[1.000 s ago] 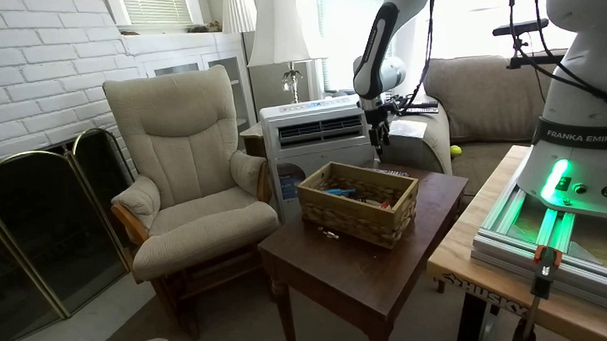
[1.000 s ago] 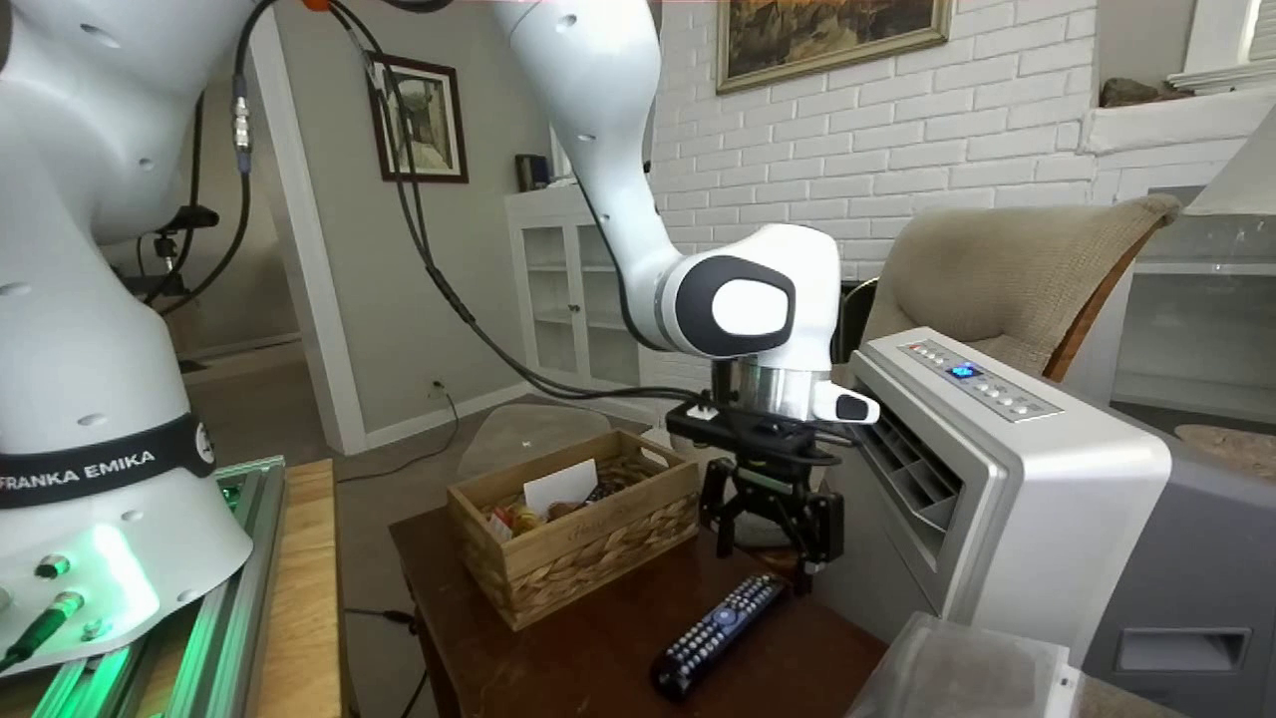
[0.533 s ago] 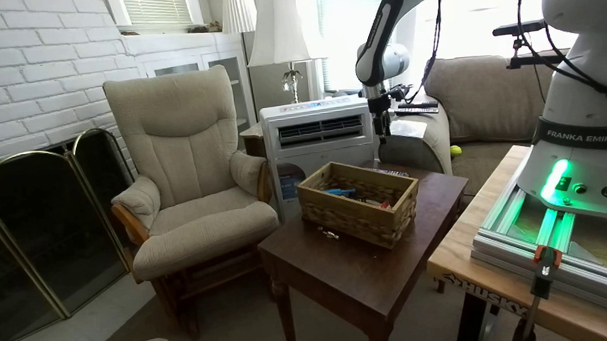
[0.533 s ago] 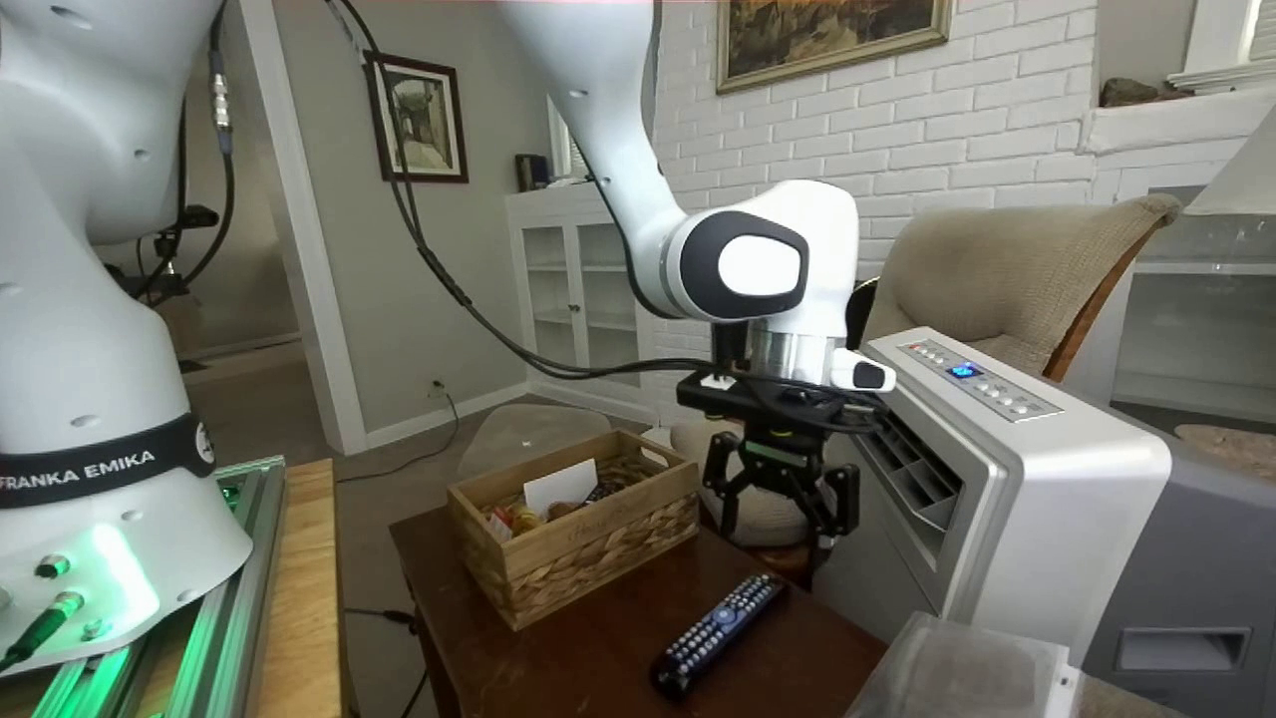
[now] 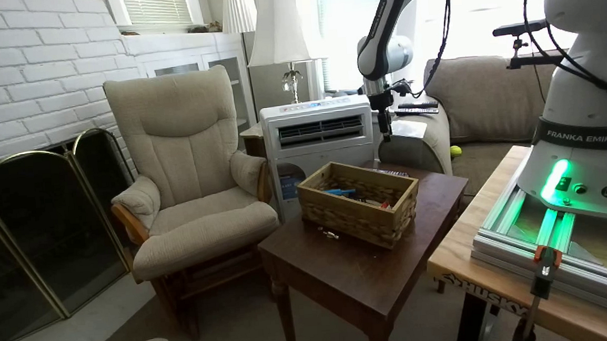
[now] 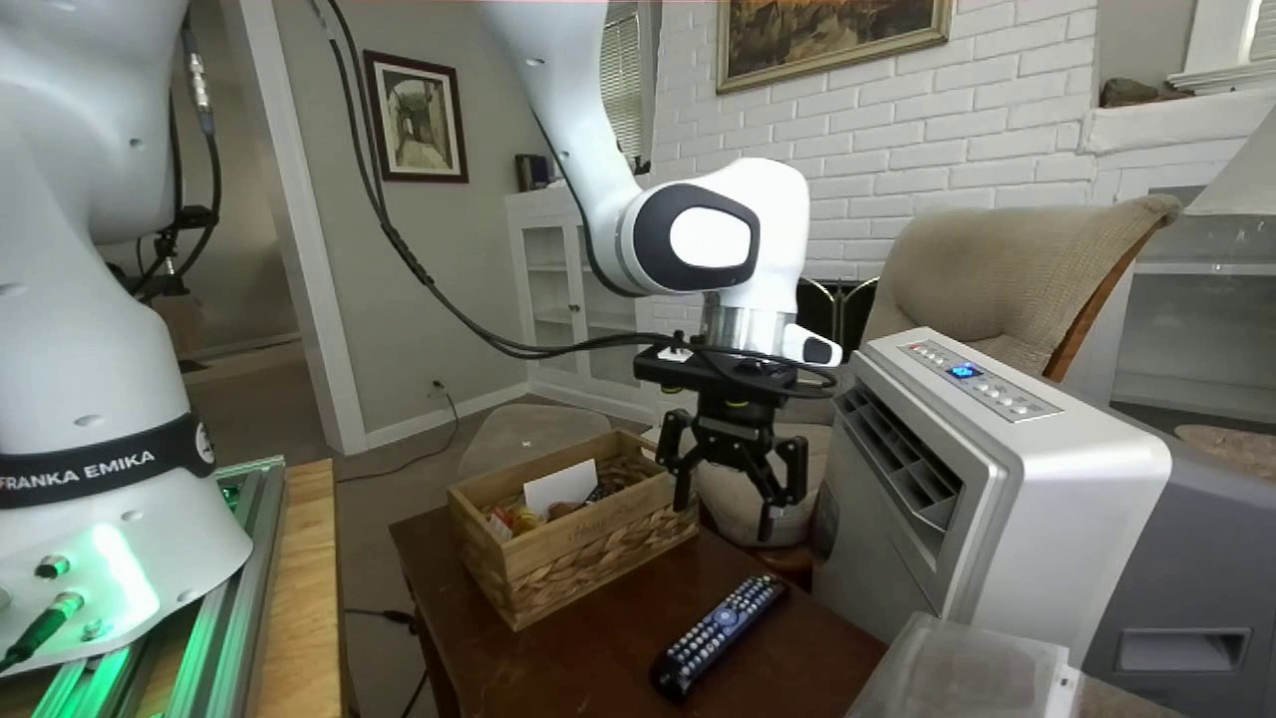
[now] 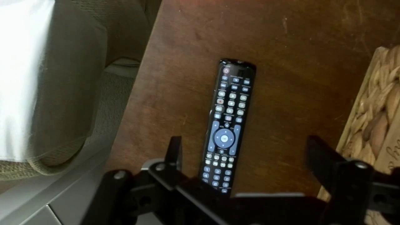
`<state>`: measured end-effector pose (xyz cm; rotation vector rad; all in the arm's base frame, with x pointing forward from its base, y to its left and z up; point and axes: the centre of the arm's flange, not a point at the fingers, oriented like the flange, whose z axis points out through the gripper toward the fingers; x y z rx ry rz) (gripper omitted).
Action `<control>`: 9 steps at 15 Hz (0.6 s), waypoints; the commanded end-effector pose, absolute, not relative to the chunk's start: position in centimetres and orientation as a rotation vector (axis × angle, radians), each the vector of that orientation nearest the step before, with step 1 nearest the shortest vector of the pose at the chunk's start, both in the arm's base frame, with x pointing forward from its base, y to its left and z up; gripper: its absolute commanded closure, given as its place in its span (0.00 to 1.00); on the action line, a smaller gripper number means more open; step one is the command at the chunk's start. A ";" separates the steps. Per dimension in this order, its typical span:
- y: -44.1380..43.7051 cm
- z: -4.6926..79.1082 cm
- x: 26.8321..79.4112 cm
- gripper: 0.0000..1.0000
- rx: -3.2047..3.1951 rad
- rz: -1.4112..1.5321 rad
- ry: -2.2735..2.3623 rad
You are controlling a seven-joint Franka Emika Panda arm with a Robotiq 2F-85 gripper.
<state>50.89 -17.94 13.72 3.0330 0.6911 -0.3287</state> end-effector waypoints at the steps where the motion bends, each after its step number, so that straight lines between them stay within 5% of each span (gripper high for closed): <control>1: -15.2 16.3 47.9 0.00 3.028 -0.302 0.726; 9: -9.9 17.3 45.2 0.00 2.990 -0.223 0.830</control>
